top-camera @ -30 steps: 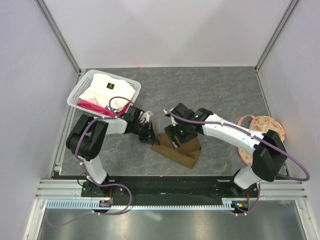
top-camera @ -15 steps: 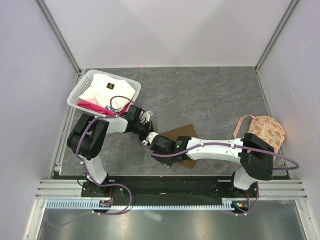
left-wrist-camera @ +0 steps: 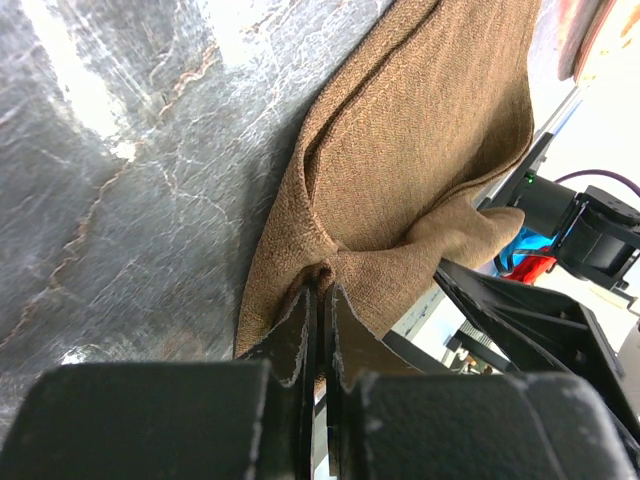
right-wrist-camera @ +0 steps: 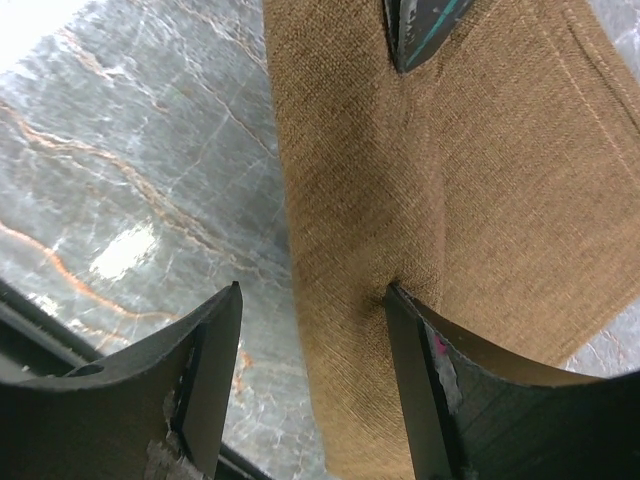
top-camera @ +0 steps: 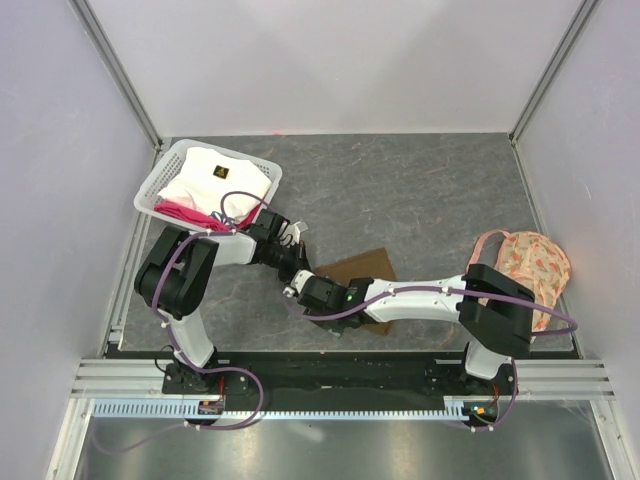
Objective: Fold the napkin, place the utensils inside, and roll it up
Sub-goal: Roll the napkin with the utensil
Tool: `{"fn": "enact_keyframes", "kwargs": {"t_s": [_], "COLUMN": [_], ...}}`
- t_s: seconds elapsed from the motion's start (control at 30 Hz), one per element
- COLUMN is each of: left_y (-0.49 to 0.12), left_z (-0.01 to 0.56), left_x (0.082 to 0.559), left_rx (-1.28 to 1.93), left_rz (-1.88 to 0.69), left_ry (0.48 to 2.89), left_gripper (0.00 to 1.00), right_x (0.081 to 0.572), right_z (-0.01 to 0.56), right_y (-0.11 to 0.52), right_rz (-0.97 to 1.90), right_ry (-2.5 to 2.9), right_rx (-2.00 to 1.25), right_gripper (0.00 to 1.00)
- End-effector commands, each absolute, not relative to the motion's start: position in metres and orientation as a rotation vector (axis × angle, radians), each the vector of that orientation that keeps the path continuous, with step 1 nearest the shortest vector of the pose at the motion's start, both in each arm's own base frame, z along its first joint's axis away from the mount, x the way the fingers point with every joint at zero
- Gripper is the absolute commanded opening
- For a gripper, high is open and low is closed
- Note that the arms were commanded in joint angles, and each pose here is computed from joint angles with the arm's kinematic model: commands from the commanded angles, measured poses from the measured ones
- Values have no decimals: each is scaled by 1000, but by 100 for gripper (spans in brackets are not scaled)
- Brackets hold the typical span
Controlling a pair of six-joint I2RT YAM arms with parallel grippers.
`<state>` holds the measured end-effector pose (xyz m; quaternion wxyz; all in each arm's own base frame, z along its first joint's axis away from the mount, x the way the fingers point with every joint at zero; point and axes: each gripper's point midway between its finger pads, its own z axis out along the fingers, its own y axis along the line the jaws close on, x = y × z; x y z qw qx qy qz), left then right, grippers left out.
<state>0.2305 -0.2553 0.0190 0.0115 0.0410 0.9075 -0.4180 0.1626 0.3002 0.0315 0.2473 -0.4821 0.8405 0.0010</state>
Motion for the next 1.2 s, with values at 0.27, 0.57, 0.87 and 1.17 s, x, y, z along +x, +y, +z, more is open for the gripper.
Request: {"fn": "enact_keyframes", "kwargs": {"t_s": [0.27,0.57,0.87,1.17], "left_y": [-244,-228,-225,-236], "left_z": [16,31,36,26], "left_x": [231,238,237,228], "left_rx": [177,133,149,173], "left_rz": [-1188,-1042,-1065,-1206], "left_ry": [2839,2778,2667,2633], "left_gripper": [31,61,77,76], "right_x": [169,161,160,159], "right_z": [1,-4,-8,-14], "right_y": [276,274,271,270], "right_rz": [58,221,320,393], "right_ry": [2421,2499,2547,2598], "right_rx": [-1307,-1286,-1263,-1254], "right_gripper": [61,56,54,54]}}
